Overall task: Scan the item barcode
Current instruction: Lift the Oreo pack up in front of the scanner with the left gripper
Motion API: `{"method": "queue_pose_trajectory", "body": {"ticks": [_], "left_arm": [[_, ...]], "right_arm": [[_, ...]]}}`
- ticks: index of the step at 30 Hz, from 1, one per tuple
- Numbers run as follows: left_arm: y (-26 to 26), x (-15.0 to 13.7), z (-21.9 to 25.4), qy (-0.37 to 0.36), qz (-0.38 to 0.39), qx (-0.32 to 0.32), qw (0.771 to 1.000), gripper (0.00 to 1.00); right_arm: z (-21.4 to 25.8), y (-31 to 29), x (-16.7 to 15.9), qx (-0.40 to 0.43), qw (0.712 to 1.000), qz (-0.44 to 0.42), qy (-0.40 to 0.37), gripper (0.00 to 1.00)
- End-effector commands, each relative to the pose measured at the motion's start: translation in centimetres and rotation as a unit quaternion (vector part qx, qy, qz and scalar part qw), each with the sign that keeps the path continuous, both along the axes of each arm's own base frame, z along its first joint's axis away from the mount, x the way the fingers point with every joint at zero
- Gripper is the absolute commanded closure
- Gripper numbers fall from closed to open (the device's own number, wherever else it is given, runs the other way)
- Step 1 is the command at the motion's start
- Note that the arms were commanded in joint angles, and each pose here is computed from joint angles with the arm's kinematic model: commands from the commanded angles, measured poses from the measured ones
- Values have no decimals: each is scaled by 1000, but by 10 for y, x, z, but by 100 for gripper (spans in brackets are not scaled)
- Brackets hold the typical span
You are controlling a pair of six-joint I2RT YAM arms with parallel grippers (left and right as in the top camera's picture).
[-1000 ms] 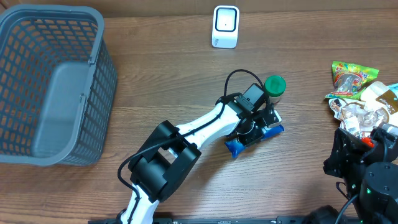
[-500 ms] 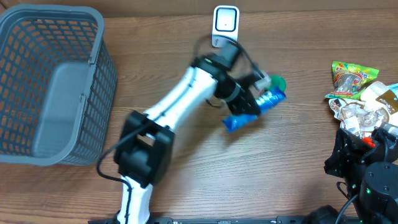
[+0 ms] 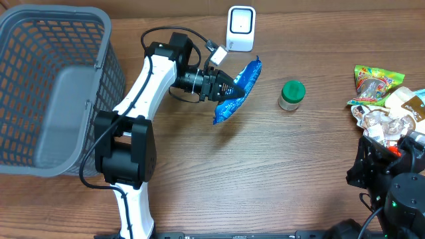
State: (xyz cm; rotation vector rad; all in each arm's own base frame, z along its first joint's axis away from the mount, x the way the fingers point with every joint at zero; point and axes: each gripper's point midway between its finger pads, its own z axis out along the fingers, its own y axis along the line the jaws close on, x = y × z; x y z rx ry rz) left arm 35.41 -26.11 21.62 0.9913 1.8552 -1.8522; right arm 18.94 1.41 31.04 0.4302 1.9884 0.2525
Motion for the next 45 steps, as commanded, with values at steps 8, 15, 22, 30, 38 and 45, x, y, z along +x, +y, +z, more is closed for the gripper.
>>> {"method": "queue_pose_trajectory", "body": {"ticks": [8, 15, 22, 30, 38, 45], "left_arm": [[-3, -17, 47, -43, -9, -66, 997, 95], [13, -58, 136, -205, -10, -103, 973, 95], [33, -116, 228, -393, -12, -141, 909, 95], [33, -124, 249, -414, -16, -145, 898, 95], [17, -114, 241, -375, -36, -145, 915, 95], [8, -77, 248, -284, 8, -97, 954, 95]], "right_arm": [[1, 3, 0, 5, 1000, 7, -4, 87], [1, 3, 0, 6, 1000, 8, -5, 85], [5, 9, 3, 16, 1000, 20, -12, 85], [6, 13, 5, 19, 999, 27, -11, 85], [7, 14, 6, 22, 999, 30, -15, 84], [23, 42, 15, 48, 993, 95, -42, 82]]}}
